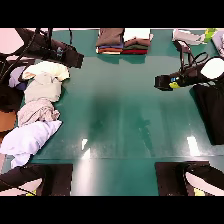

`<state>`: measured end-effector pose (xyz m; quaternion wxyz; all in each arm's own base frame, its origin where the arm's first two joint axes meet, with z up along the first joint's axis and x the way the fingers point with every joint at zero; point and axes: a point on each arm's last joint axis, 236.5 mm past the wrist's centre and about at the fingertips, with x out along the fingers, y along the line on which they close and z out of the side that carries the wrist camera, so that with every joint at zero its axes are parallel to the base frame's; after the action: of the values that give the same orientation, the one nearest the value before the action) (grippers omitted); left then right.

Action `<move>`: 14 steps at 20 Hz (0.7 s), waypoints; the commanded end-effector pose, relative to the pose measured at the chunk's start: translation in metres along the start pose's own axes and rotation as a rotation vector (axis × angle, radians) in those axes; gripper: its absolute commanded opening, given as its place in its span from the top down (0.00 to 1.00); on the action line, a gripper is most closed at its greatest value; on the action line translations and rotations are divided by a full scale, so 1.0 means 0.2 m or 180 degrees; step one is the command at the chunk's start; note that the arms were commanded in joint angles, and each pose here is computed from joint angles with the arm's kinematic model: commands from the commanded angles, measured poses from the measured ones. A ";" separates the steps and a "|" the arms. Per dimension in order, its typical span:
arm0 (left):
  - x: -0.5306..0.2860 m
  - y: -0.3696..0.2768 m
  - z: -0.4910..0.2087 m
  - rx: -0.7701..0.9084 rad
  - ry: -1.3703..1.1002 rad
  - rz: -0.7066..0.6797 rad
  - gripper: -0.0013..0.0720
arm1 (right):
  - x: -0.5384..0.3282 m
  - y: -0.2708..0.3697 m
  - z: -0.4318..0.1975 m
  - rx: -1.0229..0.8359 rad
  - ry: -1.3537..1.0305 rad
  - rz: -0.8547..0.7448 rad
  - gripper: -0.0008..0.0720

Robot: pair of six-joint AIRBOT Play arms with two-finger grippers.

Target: Fold the shirts.

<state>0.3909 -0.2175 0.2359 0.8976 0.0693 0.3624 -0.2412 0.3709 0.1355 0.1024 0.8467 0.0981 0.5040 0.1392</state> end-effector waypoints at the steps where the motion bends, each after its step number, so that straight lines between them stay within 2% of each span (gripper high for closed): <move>1: 0.00 0.00 0.00 0.0001 0.0000 0.0000 0.94 | 0.00 0.00 0.00 0.0000 -0.0001 0.0002 0.96; 11: 0.00 0.00 0.00 0.0001 0.0000 0.0000 0.94 | 0.00 0.00 0.00 0.0000 -0.0001 0.0002 0.96; 14: 0.00 0.01 0.08 0.0041 -0.0206 0.0016 0.94 | 0.00 0.00 0.00 0.0000 0.0002 0.0001 0.96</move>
<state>0.3929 -0.2183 0.2382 0.9000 0.0678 0.3564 -0.2415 0.3708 0.1355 0.1023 0.8466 0.0982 0.5042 0.1393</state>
